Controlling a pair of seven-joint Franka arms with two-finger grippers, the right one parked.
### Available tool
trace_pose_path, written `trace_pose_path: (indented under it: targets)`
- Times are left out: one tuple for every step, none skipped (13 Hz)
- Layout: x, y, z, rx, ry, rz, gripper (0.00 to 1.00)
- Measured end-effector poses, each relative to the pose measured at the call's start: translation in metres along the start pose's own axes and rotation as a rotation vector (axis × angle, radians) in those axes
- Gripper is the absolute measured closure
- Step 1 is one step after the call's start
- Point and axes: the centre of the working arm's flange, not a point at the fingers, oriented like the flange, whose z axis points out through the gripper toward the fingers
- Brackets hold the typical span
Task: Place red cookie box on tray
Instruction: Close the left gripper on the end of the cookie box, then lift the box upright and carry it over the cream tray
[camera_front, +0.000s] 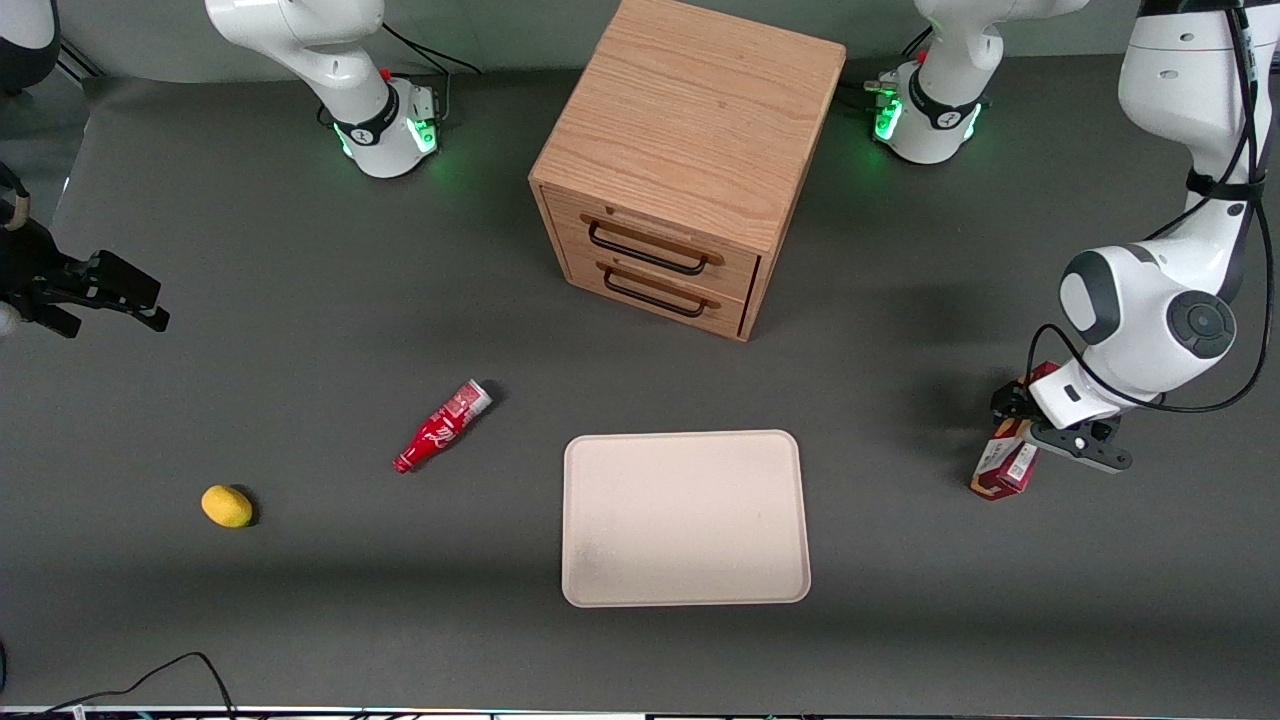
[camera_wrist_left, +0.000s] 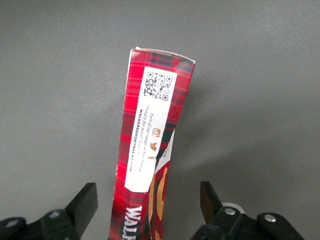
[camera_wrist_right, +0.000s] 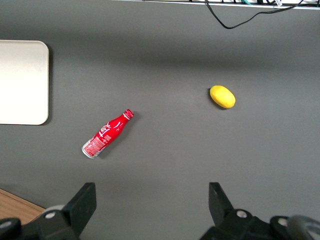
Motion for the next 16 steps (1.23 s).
trace_pose_path:
  targets:
    - [0.000,0.000,0.000,0.000,0.000,0.000,0.15]
    - [0.000,0.000,0.000,0.000,0.000,0.001,0.27]
    - [0.000,0.000,0.000,0.000,0.001,0.001,0.39]
    - [0.000,0.000,0.000,0.001,0.001,0.001,0.52]
    - [0.001,0.000,-0.001,0.001,0.003,0.002,0.64]
    - [0.002,-0.001,-0.002,0.002,0.005,0.003,0.74]
    - [0.003,-0.001,-0.004,0.004,0.008,0.003,0.85]
    - [0.005,-0.002,-0.008,0.005,0.013,0.004,0.90]
    - [0.008,-0.003,-0.017,0.000,0.009,0.004,0.92]
    - [0.012,-0.004,-0.033,-0.014,-0.003,0.005,0.92]
    - [0.017,-0.004,-0.055,-0.032,-0.019,0.006,0.92]
    - [0.021,-0.005,-0.083,-0.051,-0.036,0.006,0.92]
    - [0.024,-0.006,-0.116,-0.070,-0.052,0.004,0.92]
    - [0.026,-0.006,-0.148,-0.084,-0.064,-0.003,0.92]
    - [0.027,-0.004,-0.182,-0.097,-0.075,-0.016,0.92]
    - [0.028,-0.002,-0.214,-0.108,-0.087,-0.031,0.92]
